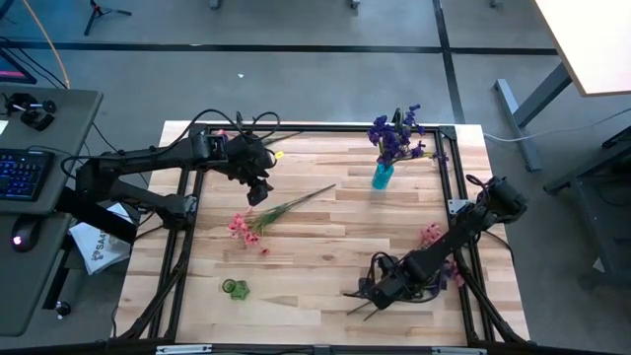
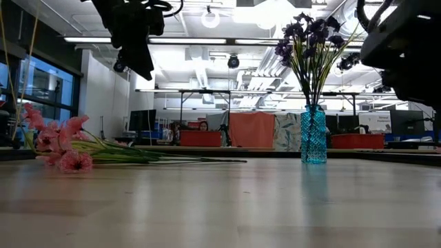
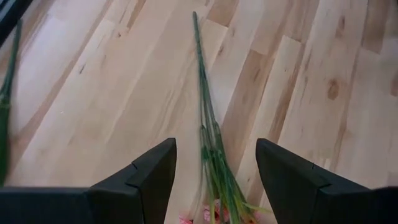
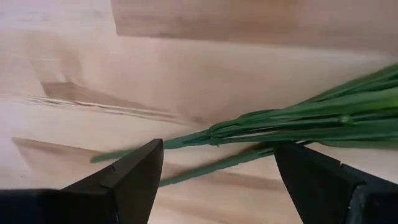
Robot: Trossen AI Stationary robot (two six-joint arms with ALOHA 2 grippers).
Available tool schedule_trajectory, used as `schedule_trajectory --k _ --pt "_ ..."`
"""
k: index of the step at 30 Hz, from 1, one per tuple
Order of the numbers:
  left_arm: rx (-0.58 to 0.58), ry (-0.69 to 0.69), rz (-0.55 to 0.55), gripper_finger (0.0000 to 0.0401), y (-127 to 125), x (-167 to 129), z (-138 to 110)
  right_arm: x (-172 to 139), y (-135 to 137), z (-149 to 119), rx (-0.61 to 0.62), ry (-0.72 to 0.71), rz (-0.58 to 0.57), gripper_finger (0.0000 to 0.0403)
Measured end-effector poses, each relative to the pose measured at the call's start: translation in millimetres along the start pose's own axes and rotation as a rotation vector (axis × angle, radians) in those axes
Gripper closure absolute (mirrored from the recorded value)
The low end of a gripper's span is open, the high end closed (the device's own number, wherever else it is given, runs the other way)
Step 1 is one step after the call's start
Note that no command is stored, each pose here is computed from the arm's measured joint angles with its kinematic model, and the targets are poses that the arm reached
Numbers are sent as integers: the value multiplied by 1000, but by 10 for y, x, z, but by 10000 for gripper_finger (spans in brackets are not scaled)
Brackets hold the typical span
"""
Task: Sort flowers into vase by color
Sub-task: Put the violet flowers into the blue vase
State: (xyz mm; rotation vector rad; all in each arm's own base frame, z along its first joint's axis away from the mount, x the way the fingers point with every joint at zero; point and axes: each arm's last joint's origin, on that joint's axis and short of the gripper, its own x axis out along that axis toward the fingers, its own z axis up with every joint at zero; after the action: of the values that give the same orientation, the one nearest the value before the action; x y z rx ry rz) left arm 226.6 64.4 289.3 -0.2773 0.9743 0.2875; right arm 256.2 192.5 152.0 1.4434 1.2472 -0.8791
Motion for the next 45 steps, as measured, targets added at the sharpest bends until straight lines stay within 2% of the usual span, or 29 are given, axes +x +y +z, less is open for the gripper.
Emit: schedule_trajectory --k 12,15,19,24,29,33,38,42,45 --pt "-60 -1 9 192 2 0 0 -45 216 402 -324 -48 8 98" --pt "-82 -1 9 192 2 0 0 -65 268 480 -449 -56 12 98" --pt "-88 -1 9 192 2 0 -1 -182 396 436 -633 -60 34 98" --pt "-103 -1 9 192 1 0 -1 -351 359 380 -673 -111 -122 98" --pt "-103 -13 6 192 -1 0 11 -408 295 392 -792 -154 -230 98" --pt "-112 -25 -1 192 -4 -1 24 -339 264 437 -899 -152 -270 98" --pt "-183 -12 -63 192 -22 -2 22 -192 223 514 -985 -138 -344 98" --pt "-214 -22 -94 192 -36 -3 38 -74 160 560 -1018 -128 -399 99" --pt "-217 -75 -115 192 -71 -7 90 -10 134 581 -1033 -120 -411 119"
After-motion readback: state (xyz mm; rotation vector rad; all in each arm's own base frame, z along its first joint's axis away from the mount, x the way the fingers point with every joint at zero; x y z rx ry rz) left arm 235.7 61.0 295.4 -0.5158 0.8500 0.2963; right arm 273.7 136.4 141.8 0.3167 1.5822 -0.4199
